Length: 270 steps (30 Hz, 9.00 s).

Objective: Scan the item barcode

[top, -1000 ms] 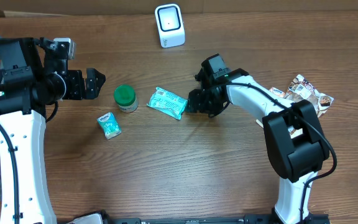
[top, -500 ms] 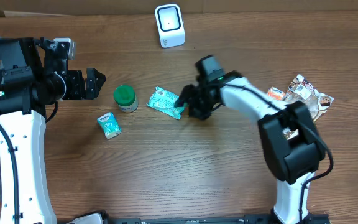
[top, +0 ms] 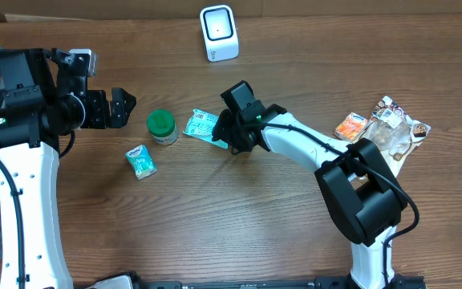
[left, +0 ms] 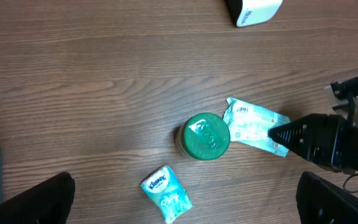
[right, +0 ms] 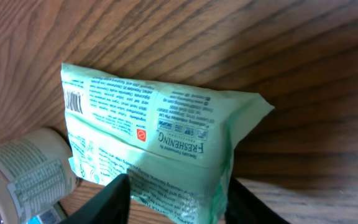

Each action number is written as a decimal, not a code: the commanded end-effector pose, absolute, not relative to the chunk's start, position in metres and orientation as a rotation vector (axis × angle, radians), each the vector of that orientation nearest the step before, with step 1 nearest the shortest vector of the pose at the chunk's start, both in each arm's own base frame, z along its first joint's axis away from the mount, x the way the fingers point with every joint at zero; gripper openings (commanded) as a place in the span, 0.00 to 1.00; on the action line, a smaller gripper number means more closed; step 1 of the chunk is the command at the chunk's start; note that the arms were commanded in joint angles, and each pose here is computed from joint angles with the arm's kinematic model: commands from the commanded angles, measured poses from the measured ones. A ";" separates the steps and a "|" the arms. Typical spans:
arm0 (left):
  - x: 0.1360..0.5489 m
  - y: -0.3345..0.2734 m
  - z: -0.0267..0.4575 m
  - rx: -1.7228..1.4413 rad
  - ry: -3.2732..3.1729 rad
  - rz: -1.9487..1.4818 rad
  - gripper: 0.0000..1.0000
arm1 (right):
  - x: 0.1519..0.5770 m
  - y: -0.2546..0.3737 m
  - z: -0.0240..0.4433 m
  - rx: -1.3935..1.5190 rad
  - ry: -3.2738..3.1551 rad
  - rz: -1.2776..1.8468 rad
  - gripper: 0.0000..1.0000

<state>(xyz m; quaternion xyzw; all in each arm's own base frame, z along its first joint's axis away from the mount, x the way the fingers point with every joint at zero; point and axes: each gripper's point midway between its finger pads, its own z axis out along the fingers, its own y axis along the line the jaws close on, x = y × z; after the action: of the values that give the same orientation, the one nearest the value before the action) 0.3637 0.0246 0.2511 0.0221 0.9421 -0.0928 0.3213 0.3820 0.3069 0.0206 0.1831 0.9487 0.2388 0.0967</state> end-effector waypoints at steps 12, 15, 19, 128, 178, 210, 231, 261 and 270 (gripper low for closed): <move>0.366 0.021 0.262 0.095 2.442 -0.242 0.99 | 0.369 0.291 -0.016 0.395 2.827 0.648 0.14; 0.366 0.021 0.262 0.095 2.442 -0.242 0.99 | 0.370 0.294 -0.008 0.174 2.841 0.726 0.15; 0.366 0.021 0.262 0.095 2.442 -0.242 1.00 | 0.370 0.277 0.005 -0.074 2.898 0.780 0.14; 0.366 0.021 0.262 0.096 2.442 -0.242 1.00 | 0.556 0.264 0.297 -0.640 1.431 -0.792 0.04; 0.366 0.021 0.262 0.095 2.442 -0.242 1.00 | 0.559 0.325 0.238 -0.720 1.407 -0.526 0.04; 0.366 0.021 0.262 0.095 2.442 -0.242 1.00 | 0.375 0.147 0.170 0.249 2.712 0.102 0.04; 0.366 0.021 0.262 0.095 2.442 -0.242 1.00 | 0.360 -0.051 0.082 1.162 2.668 0.362 0.32; 0.366 0.021 0.262 0.095 2.442 -0.242 0.99 | 0.389 0.159 0.207 0.045 2.659 0.699 0.77; 0.366 0.021 0.262 0.095 2.442 -0.242 1.00 | 0.379 0.310 0.159 -0.399 2.592 0.761 0.88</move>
<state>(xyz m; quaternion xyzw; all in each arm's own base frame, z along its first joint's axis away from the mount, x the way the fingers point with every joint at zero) 0.3637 0.0246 0.2511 0.0221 0.9421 -0.0928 0.3213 0.3806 0.2774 0.1768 -0.1101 0.9333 0.2746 0.2036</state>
